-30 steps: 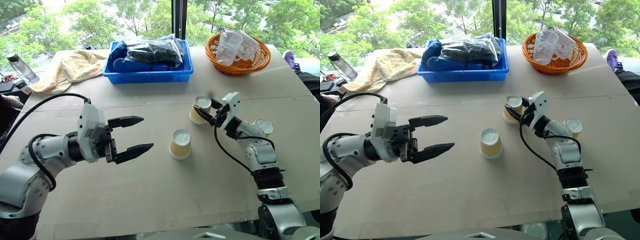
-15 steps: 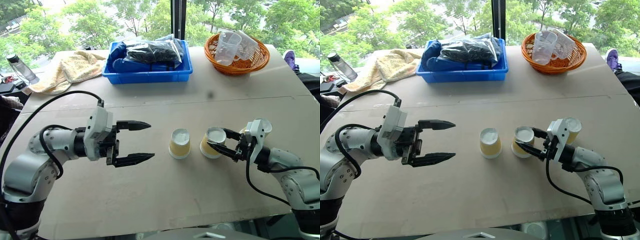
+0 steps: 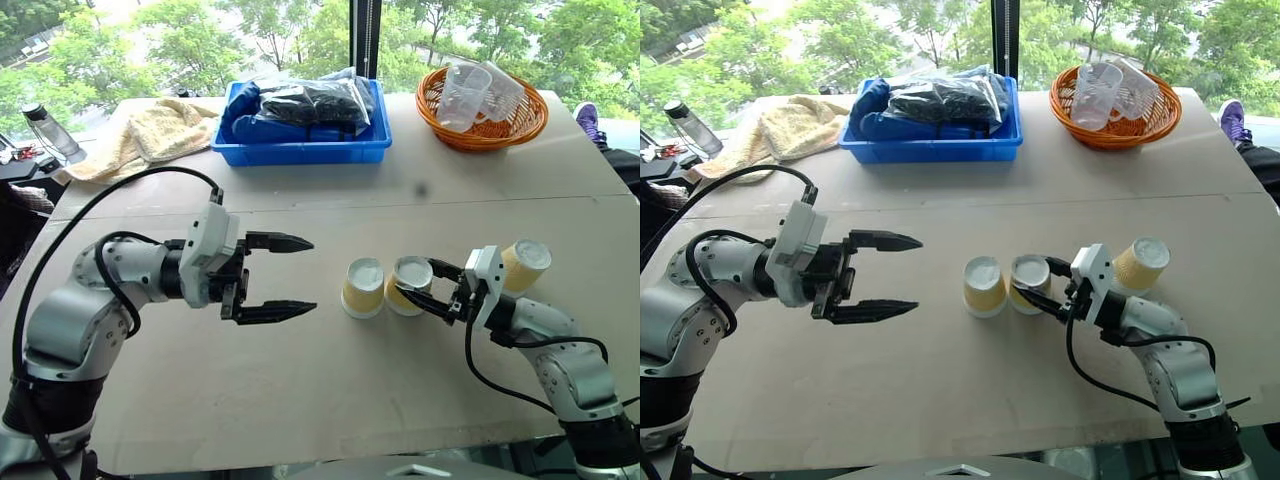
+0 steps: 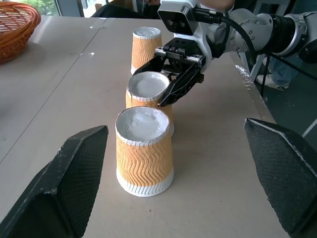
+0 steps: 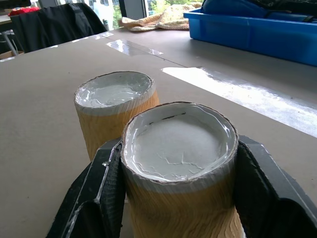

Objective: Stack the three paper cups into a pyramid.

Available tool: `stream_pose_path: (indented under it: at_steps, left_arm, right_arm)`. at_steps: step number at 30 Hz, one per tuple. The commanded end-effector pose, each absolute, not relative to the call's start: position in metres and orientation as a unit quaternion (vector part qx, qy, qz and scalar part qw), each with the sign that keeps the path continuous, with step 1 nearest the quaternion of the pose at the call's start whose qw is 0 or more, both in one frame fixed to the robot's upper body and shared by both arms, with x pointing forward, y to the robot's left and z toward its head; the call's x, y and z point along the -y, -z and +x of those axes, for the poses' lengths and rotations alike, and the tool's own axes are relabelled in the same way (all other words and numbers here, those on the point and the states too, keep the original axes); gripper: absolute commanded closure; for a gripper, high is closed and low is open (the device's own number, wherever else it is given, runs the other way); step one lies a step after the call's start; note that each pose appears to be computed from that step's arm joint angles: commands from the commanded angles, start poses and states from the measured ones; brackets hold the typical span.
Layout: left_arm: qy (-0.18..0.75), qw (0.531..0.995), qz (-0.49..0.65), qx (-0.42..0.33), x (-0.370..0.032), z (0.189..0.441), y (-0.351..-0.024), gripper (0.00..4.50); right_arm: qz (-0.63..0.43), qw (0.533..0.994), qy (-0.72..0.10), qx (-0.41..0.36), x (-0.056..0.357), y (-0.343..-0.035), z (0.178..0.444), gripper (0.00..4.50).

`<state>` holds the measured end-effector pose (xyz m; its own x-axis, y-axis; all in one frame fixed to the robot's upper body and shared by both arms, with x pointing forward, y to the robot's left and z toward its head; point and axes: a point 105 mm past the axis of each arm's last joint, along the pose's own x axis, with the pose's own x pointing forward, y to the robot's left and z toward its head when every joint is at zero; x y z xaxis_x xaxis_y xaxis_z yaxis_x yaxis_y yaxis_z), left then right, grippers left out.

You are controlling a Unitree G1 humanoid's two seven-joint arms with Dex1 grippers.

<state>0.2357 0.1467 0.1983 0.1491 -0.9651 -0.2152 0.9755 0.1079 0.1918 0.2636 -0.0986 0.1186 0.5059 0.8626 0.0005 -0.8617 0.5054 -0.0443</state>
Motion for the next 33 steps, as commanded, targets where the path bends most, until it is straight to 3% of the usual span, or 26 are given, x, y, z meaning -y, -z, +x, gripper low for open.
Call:
stream_pose_path:
  at_steps: [1, 5, 10, 16, 28, 33]
  left_arm:
    - [0.655, 0.740, 0.154, -0.010, -0.145, 0.233, -0.202, 0.00]
    - [0.655, 0.740, 0.153, -0.010, -0.144, 0.232, -0.201, 0.00]
    - [0.656, 0.739, 0.153, -0.005, -0.142, 0.232, -0.201, 0.00]
    - [0.662, 0.734, 0.153, -0.011, -0.142, 0.234, -0.200, 0.00]
    - [0.703, 0.696, 0.144, -0.004, -0.127, 0.248, -0.200, 0.00]
    - [0.729, 0.669, 0.148, 0.012, -0.111, 0.261, -0.207, 0.00]
  right_arm:
    - [-0.006, 0.856, -0.516, 0.019, 0.093, -0.123, 0.258, 2.35]
    - [-0.011, 0.860, -0.511, 0.005, 0.096, -0.118, 0.260, 2.35]
    - [-0.016, 0.861, -0.508, 0.006, 0.101, -0.118, 0.261, 0.06]
    - [-0.011, 0.873, -0.488, 0.023, 0.114, -0.126, 0.260, 0.02]
    - [-0.038, 0.897, -0.441, 0.005, 0.145, -0.126, 0.232, 0.02]
    - [-0.065, 0.944, -0.317, 0.068, 0.180, -0.145, 0.237, 0.02]
